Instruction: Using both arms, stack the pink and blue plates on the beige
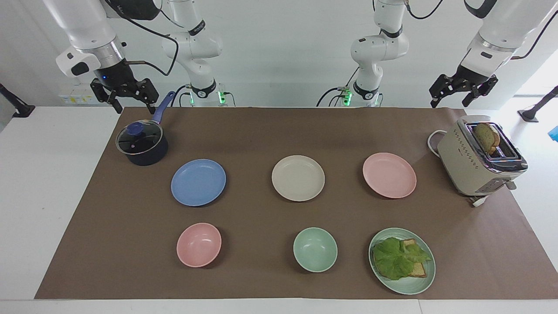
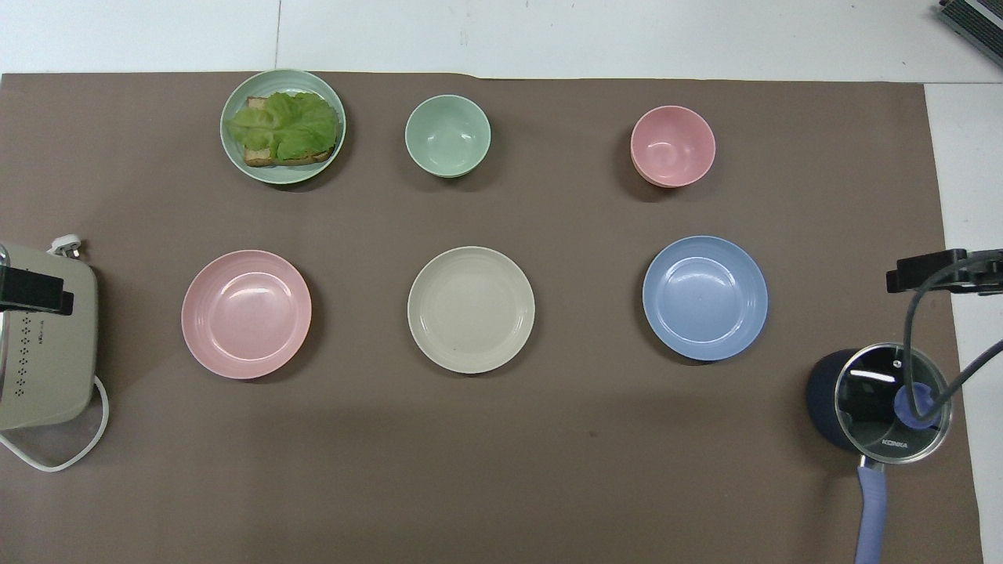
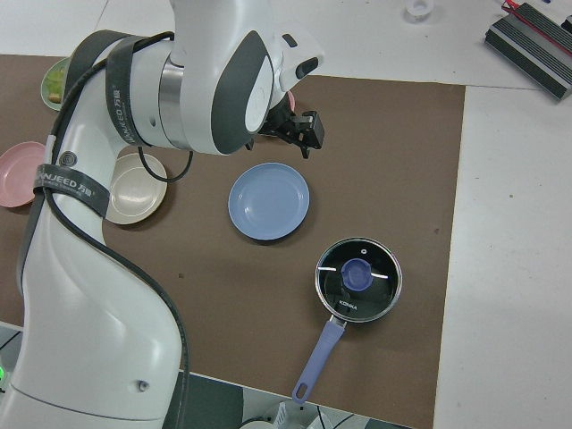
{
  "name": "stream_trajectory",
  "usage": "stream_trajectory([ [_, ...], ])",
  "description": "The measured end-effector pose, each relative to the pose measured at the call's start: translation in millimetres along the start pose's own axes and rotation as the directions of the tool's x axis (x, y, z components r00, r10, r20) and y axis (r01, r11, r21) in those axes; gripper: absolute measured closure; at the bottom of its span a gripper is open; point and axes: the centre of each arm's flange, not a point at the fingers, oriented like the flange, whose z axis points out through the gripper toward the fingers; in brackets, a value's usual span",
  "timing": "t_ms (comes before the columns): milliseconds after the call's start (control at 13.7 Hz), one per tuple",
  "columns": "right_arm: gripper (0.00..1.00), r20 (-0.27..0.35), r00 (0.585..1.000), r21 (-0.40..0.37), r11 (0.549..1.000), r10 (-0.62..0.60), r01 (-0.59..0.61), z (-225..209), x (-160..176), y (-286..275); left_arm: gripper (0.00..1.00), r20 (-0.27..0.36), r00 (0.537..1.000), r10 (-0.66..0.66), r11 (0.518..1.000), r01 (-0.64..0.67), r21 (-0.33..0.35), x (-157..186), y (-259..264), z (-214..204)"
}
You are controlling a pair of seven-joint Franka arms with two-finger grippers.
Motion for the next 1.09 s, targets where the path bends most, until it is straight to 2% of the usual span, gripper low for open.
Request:
stream_trajectory([
  [876, 0.0, 0.0, 1.0, 0.0, 1.0, 0.0, 0.0, 0, 0, 0, 0.0, 0.03, 1.0, 0.0, 1.0, 0.001, -0.022, -2, 5, 5],
  [1094, 0.0, 0.0, 1.0, 0.0, 1.0, 0.0, 0.0, 0, 0, 0, 0.0, 0.062, 0.998, -0.006, 1.0, 0.008, -0.025, 4, 2, 41],
])
